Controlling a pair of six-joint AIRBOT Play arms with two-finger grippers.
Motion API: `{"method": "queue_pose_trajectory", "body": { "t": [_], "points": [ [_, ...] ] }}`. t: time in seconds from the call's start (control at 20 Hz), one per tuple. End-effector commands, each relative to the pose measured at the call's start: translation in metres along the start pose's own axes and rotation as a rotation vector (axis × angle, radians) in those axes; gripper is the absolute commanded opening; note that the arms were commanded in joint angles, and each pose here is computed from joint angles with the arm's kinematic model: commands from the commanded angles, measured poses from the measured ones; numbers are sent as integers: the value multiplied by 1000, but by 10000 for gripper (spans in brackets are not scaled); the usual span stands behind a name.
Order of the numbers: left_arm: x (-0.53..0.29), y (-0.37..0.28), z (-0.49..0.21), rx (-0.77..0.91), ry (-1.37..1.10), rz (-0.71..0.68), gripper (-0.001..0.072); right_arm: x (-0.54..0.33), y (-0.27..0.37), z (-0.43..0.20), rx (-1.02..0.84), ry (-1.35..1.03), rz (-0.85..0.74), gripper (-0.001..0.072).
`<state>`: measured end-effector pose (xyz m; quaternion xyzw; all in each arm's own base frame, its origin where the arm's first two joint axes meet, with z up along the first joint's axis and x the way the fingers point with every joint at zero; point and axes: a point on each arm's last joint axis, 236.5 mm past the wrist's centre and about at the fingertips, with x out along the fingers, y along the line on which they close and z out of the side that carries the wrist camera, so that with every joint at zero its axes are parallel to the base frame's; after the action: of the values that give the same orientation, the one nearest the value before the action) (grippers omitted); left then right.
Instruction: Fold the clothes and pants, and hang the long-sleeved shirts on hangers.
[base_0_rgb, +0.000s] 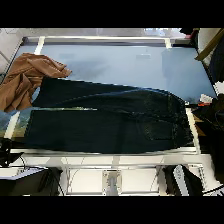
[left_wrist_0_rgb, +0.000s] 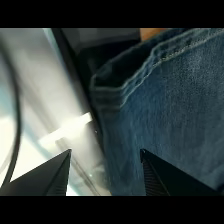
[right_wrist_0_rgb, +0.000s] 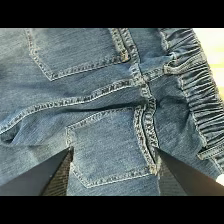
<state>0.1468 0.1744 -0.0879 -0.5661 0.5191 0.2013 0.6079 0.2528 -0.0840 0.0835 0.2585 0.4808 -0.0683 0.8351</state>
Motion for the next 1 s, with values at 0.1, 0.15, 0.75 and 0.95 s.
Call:
{"method": "queue_pose_trajectory", "body": {
  "t": [0.1,0.15,0.75,0.95],
  "points": [
    [25,-6,12,83,-3,37,462,0,6,-7,5,28,24,549],
    [28,-8,14,92,-9,41,461,0,6,-7,5,29,24,549],
    [40,-63,18,166,-12,-72,13,-19,-57,-31,-50,149,-257,548],
    [30,-68,21,188,-50,-70,13,-8,-110,-65,175,183,-311,480]
  ]
}}
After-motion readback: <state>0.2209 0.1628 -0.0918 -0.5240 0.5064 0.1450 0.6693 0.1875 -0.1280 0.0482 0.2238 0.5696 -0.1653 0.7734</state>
